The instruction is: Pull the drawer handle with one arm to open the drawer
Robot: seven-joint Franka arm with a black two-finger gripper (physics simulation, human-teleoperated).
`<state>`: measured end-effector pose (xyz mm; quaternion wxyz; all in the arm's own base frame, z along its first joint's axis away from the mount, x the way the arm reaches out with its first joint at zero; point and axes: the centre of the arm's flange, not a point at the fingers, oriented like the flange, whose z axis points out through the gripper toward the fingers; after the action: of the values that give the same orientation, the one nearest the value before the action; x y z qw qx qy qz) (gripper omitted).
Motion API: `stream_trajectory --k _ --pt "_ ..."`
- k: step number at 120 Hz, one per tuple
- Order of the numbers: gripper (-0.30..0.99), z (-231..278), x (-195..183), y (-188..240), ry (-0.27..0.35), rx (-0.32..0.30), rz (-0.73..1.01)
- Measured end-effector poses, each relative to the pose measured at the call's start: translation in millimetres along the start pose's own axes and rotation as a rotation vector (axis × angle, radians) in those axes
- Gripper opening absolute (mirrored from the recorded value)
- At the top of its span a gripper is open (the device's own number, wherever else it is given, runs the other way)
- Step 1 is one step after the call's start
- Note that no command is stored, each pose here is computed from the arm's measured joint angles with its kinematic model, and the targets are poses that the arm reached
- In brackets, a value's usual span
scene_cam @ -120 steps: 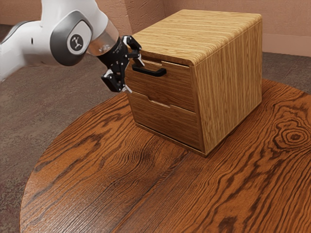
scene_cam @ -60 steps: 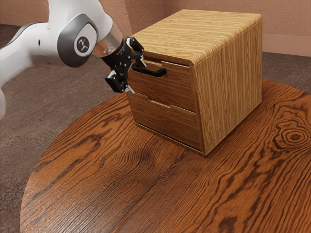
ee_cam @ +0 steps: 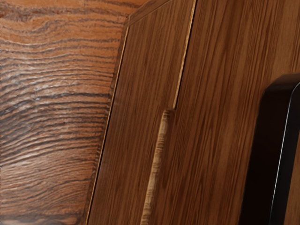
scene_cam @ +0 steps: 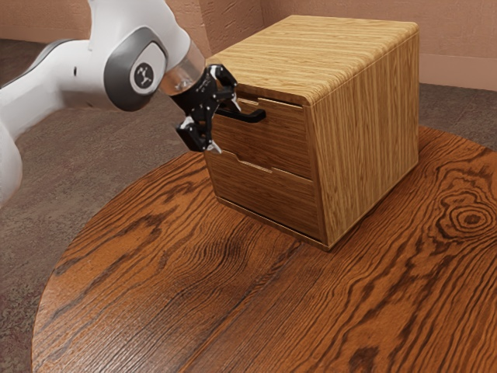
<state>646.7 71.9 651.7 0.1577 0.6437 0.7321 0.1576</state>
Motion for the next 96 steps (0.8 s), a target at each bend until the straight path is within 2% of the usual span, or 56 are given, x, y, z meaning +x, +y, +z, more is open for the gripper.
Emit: stream_trajectory --k 34,96 --pt "0.69 -1 3 -1 0.000 -0.019 -0.007" --pt "0.69 0 2 -20 -0.016 -0.015 -0.012"
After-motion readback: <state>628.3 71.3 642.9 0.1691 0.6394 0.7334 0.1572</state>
